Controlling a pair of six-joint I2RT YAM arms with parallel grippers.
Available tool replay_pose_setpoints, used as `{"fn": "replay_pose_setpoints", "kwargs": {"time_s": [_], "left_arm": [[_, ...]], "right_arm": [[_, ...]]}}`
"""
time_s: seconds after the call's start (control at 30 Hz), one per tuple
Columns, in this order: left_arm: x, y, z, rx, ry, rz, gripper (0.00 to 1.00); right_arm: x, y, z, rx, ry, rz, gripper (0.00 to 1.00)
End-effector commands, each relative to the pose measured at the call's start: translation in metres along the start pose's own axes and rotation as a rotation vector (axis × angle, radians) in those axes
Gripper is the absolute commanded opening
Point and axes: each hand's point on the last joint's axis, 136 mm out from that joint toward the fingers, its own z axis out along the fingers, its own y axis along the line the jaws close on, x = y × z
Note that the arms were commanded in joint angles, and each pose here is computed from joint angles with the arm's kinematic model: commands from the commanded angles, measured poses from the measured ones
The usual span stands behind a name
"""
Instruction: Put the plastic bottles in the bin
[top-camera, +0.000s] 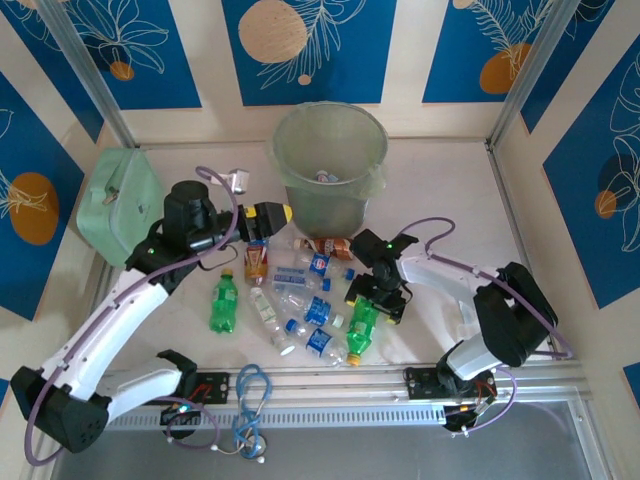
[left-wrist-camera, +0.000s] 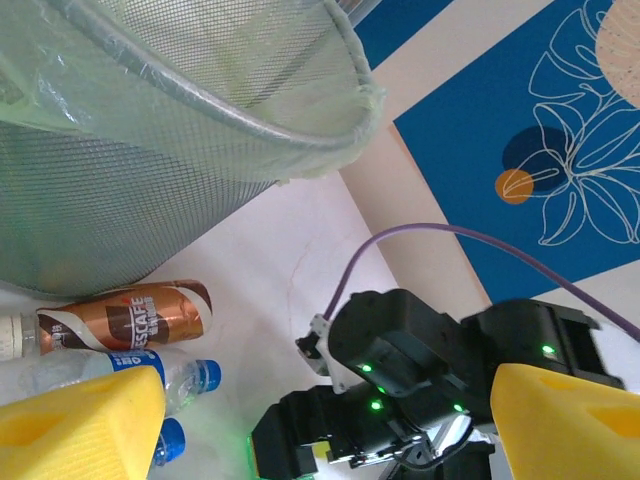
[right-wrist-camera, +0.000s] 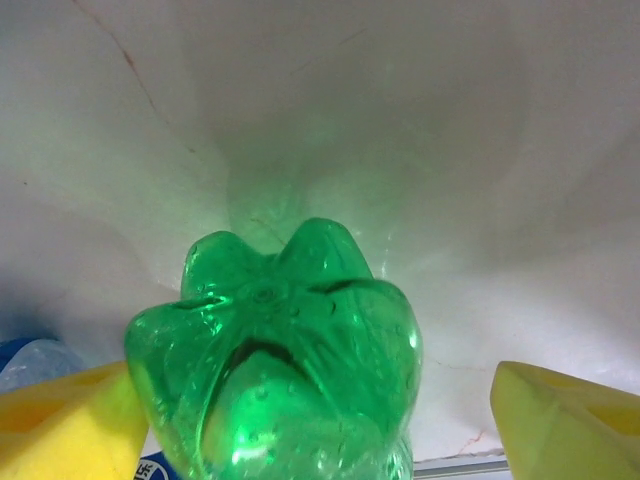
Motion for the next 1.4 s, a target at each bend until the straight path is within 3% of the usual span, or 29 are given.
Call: {"fn": "replay_pose_setpoints", "kwargs": {"time_s": [0.0,0.53,0.93,1.13,1.37], "left_arm": [[0.002,-0.001,-0.006,0.005,-0.013,-0.006,0.85],[0.010,0.005,-0.003,0.011,0.001,-0.039,0.84],[0.007,0.001,-0.004,0.016,0.002,-0.034,0.85],[0.004,-0.002,-0.004,0.020,0.003,-0.029,0.87],[0.008,-0.031,0.004,0.184,0.030,-0.046,0.87]], "right_arm": [[0.001,0.009,0.000,-0.018,0.050,-0.015,0.85],[-0.007,0.013,0.011,0.005,0.078,-0.011,0.67],[-0.008,0.008,-0.002,-0.028,0.020,0.003,0.56],[-0.019,0.002,-0.041,-0.125,-0.159,0.038,0.53],[-0.034,0.012,-0.148,-0.409,-0.412,0.048,0.52]]}}
